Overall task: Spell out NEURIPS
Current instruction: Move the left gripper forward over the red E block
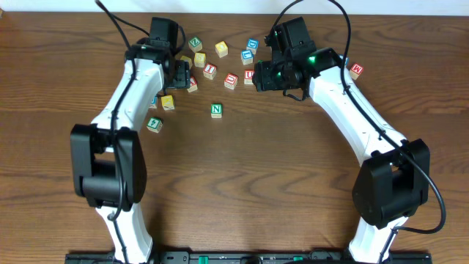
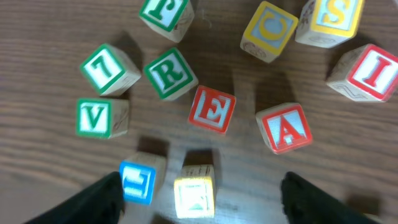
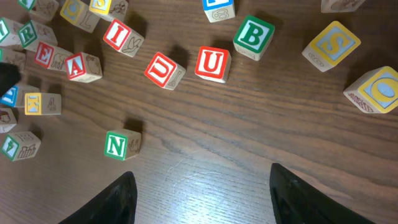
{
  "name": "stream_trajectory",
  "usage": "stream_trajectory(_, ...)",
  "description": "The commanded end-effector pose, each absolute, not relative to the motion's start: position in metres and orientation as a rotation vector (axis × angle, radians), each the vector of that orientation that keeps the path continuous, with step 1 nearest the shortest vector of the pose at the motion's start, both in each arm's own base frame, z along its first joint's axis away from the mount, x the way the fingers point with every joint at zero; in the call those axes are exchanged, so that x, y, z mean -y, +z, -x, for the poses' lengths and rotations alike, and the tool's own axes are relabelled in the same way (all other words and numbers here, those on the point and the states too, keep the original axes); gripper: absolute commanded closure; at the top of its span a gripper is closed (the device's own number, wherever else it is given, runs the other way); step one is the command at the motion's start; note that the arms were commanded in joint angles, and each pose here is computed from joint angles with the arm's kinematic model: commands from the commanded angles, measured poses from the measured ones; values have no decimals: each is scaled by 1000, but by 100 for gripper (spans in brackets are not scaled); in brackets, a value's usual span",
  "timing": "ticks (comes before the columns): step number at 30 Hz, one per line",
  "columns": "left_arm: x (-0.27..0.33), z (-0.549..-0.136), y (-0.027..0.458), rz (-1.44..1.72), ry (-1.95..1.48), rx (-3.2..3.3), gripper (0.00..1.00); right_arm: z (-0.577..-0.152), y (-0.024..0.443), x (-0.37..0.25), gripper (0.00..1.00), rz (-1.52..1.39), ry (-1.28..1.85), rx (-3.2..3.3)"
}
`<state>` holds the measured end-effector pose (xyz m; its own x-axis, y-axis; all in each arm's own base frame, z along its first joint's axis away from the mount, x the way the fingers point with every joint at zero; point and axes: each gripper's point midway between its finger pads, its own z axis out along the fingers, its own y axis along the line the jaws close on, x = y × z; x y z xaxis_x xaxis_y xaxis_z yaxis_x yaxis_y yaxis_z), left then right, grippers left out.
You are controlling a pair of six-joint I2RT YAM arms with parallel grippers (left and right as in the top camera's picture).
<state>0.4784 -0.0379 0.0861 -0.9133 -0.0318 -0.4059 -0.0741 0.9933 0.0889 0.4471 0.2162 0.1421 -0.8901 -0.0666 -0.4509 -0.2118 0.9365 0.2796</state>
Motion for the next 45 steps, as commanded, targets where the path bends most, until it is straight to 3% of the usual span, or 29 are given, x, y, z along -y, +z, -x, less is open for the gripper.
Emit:
stream_trajectory(1, 36, -491, 76, 11, 168, -2708, 28, -447, 158, -219, 37, 207, 462, -2613)
stream_trajectory(16, 39, -512, 33, 28, 159, -2700, 41, -447, 157, -214, 34, 196, 420, -2618)
stream_trajectory(36, 32, -519, 14, 69, 159, -2697, 42, -447, 157, -214, 34, 195, 420, -2618)
stream_trajectory(41, 32, -519, 14, 69, 158, -2694, 55, -447, 157, -214, 34, 195, 420, -2618)
stream_trajectory(45, 32, -520, 15, 69, 158, -2693, 56, -447, 157, -214, 34, 195, 421, -2618)
